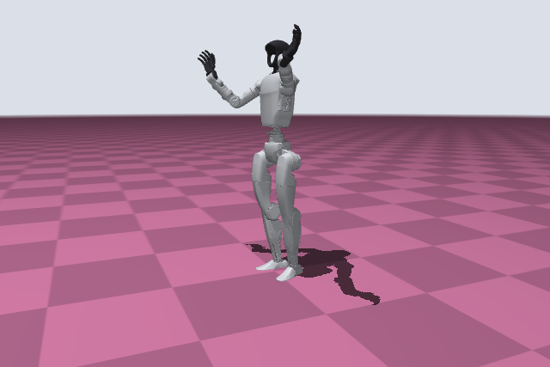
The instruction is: Upper body actions
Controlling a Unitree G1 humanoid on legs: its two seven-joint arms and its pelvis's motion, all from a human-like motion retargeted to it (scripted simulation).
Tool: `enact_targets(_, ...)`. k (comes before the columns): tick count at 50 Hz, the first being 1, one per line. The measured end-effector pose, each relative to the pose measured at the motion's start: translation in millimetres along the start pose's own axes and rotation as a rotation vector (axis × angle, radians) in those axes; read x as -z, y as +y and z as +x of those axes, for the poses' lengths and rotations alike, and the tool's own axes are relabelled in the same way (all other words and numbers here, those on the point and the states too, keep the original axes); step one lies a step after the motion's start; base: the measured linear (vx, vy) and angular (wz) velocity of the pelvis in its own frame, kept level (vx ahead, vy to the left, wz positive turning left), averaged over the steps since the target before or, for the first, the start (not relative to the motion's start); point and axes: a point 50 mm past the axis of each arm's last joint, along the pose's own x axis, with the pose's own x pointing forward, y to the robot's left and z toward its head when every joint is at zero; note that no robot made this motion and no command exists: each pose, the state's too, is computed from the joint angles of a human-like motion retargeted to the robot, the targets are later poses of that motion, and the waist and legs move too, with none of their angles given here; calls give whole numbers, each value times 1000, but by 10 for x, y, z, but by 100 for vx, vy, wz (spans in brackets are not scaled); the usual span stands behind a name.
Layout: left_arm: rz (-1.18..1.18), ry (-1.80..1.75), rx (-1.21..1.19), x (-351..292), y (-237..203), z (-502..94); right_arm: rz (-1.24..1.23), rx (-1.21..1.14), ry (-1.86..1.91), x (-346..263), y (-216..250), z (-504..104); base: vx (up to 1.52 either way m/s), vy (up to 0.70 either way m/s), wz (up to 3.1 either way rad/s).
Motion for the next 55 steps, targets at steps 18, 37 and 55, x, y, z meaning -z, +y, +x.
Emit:
enact_targets(18, 246, -1114, 338, -1746, -707, -646, 140, -24, -994, -1777, 89, -158, 0, 0, 0)
enact_targets(37, 439, -583, 71, -822, -271, -45, -86, -6, -376, -642, 52, 108, 0, 0, 0)
enact_targets(55, 161, -552, 122, -809, -204, -70, 142, -27, -443, -928, 67, 16, 0, 0, 0)
